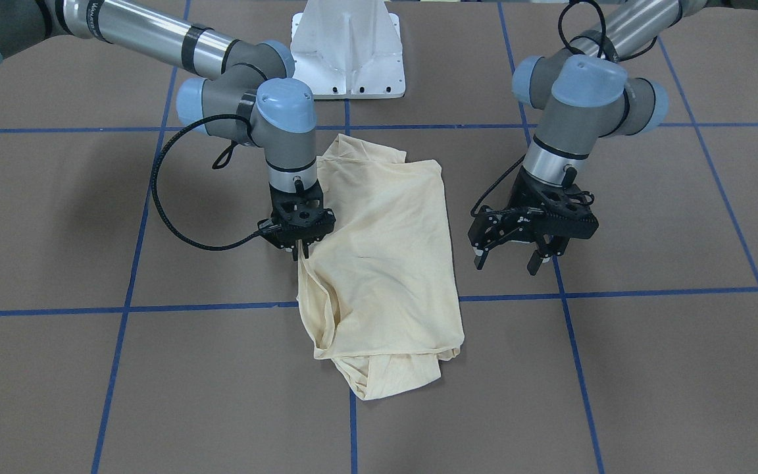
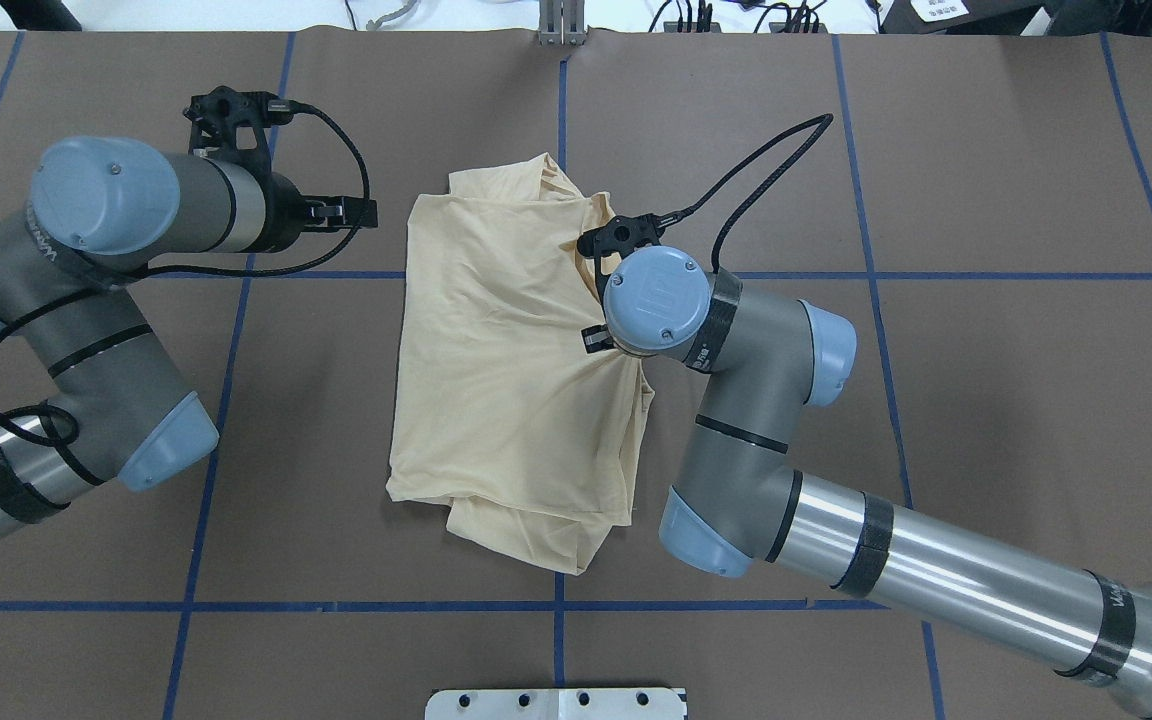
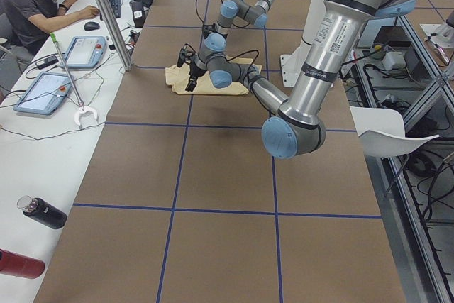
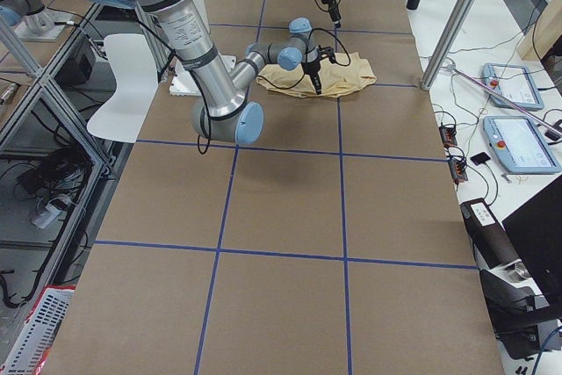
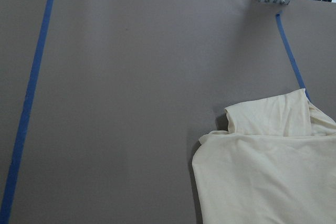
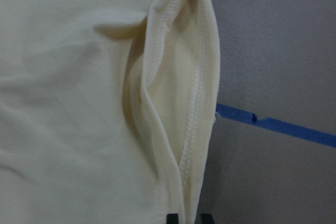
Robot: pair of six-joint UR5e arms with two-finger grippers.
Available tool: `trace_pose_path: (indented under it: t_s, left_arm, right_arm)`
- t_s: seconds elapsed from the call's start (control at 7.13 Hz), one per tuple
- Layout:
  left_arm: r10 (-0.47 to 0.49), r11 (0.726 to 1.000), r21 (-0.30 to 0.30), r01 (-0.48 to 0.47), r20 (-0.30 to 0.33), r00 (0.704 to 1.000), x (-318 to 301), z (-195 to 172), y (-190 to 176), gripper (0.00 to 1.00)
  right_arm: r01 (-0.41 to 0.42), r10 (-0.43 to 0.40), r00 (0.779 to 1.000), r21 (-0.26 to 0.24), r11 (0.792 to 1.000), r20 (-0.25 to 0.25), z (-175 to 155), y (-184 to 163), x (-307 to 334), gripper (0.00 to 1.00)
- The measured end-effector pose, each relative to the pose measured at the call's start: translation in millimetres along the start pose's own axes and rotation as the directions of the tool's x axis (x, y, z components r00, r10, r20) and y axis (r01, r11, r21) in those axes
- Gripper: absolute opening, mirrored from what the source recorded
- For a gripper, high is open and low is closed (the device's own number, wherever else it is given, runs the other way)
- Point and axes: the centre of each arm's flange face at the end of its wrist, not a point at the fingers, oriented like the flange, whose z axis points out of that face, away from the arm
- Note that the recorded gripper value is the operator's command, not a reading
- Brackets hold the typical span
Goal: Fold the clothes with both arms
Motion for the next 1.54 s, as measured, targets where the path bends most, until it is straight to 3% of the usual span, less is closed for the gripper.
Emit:
trace_pose_path:
  t_s: [0.42,0.84,0.98,1.12,1.26,1.4,1.54]
  left_arm:
    - [0.000,1.000,0.000,0.000,0.000,1.000,0,0,0,1.00]
    - [0.005,1.000,-0.004,-0.005,0.005,1.000,-3,3,2,1.00]
    - [0.007,1.000,-0.006,-0.007,0.010,1.000,-4,6,2,1.00]
    - [0.007,1.000,-0.008,-0.007,0.013,1.000,-5,8,2,1.00]
    - [0.007,1.000,-0.009,-0.006,0.015,1.000,-6,9,3,1.00]
    - [0.006,1.000,-0.010,-0.006,0.017,1.000,-8,10,3,1.00]
    - [0.005,1.000,-0.009,-0.005,0.015,1.000,-10,12,4,1.00]
  right_arm:
    - [-0.022,0.020,0.999,0.051,0.998,0.033,-9,-20,3,0.98]
    - [-0.074,0.061,0.993,0.134,0.988,0.098,-14,-67,-6,0.77]
    - [-0.141,0.119,0.983,0.162,0.977,0.141,-7,-81,-8,0.68]
    - [-0.254,0.225,0.958,0.164,0.953,0.178,-4,-94,-15,0.60]
    - [-0.356,0.327,0.926,0.148,0.923,0.190,3,-103,-20,0.59]
    - [-0.394,0.369,0.913,0.138,0.909,0.174,13,-107,-18,0.59]
    - [-0.380,0.362,0.921,0.136,0.915,0.140,21,-110,-14,0.59]
